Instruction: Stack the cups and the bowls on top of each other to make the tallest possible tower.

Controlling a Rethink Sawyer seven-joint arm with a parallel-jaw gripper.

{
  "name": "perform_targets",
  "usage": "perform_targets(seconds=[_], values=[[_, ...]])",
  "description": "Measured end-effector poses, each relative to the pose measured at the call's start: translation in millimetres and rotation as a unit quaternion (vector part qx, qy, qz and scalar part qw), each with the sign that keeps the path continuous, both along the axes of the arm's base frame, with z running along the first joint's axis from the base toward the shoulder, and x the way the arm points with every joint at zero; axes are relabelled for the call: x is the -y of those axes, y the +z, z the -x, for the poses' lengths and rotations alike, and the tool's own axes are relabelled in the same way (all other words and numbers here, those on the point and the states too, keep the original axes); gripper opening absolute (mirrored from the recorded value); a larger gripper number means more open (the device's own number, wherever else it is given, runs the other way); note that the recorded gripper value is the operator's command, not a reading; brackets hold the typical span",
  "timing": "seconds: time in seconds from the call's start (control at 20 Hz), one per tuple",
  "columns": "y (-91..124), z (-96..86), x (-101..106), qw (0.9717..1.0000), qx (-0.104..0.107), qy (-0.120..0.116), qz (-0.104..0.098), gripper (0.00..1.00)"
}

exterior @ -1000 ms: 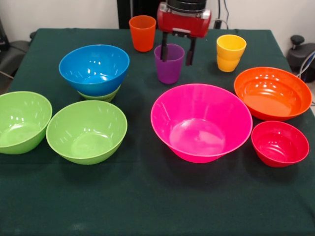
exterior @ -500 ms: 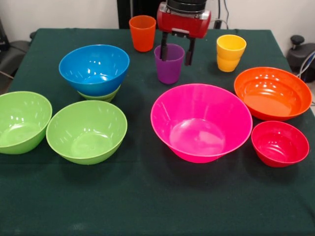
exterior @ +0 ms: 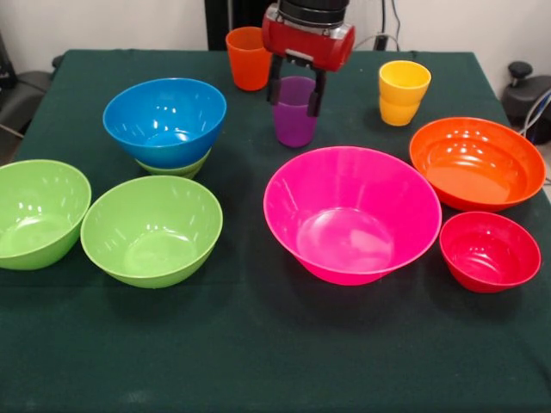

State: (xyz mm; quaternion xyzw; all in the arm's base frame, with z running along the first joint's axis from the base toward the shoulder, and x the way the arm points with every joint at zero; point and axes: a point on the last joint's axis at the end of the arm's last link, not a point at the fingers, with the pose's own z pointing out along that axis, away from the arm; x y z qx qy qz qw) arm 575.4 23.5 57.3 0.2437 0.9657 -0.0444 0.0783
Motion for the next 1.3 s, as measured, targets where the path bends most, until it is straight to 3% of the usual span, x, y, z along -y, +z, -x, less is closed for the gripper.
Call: perform_targets(seconds=[0.2,0.25,0.55,0.6,0.8,0.9,1.0,1.05,1.3], values=[[1.4,7.8,-16.4,0.9991,-0.004,-0.043,0.003,1.00],[3.3,11.5,-27.3,0.9980,-0.004,-0.064,0.003,1.00],[7.6,20.0,-57.5,0.9928,-0.002,-0.120,0.002,1.00],[7.4,21.4,-65.1,0.9903,-0.001,-0.139,0.001,1.00],[6.6,21.6,-69.8,0.9876,0.000,-0.157,-0.001,1.00],[3.9,22.6,-72.1,0.9837,-0.002,-0.180,-0.002,1.00],[2.2,23.8,-72.0,0.9820,-0.003,-0.189,0.000,1.00],[-0.5,26.1,-71.6,0.9790,-0.005,-0.204,0.004,1.00],[-6.3,31.6,-73.6,0.9708,-0.006,-0.239,0.015,1.00]])
